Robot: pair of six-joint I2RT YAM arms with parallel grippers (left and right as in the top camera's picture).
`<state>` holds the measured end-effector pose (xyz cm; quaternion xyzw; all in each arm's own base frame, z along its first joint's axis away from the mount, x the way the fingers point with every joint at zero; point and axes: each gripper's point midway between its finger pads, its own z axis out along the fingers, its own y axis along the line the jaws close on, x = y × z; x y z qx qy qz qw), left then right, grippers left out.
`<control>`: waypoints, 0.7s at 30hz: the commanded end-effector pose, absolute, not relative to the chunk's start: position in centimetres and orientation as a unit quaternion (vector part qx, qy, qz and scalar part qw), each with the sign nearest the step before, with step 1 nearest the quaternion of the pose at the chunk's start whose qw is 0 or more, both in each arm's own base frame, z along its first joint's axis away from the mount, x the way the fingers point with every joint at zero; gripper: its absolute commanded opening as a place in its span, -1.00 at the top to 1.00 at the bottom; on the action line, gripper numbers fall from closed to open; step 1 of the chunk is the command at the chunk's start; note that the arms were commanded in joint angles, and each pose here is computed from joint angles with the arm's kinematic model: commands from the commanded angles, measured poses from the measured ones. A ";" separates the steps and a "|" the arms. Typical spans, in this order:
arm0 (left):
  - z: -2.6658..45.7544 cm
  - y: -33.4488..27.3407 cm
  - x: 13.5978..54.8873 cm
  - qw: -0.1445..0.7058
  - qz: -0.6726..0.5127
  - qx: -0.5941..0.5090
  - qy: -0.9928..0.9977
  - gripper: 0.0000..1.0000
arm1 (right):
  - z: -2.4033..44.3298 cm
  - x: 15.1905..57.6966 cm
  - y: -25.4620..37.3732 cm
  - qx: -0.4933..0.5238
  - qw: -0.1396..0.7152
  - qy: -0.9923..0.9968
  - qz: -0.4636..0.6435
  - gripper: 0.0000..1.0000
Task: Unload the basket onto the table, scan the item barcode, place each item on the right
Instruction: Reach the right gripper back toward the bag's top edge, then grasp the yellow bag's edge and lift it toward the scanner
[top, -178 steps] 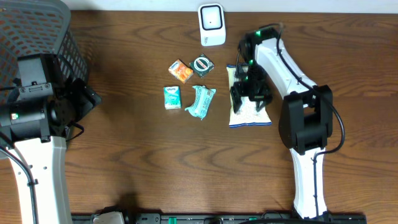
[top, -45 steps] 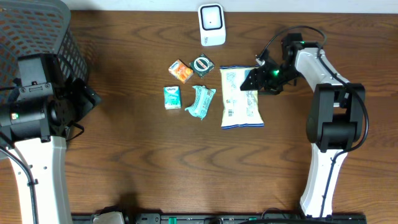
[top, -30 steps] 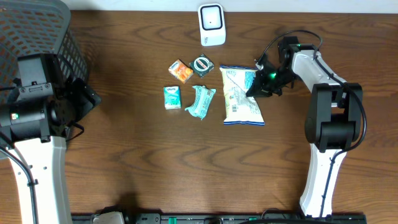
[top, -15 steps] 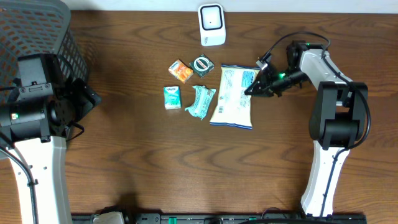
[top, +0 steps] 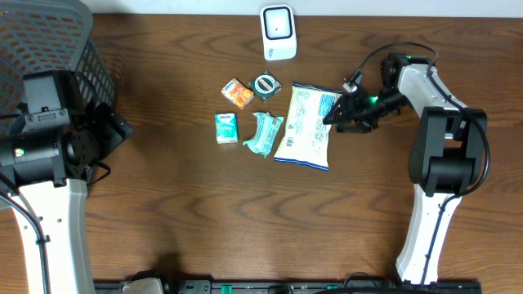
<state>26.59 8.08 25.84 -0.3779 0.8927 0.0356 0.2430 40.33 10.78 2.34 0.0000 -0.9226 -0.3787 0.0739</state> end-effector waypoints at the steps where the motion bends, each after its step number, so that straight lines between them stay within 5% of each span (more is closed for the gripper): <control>1: 25.9 8.2 26.5 0.244 0.036 -0.384 0.890 -0.95 | 1.0 40.3 9.5 -0.021 0.088 -0.942 -0.324 -0.87; 2: 25.9 8.2 26.5 0.244 0.036 -0.384 0.890 -0.95 | 1.1 40.3 9.7 -0.019 0.089 -0.942 -0.324 -0.98; 21: 25.9 8.2 26.5 0.244 0.036 -0.384 0.890 -0.95 | 0.9 39.6 12.1 -0.022 0.108 -0.942 -0.318 -0.98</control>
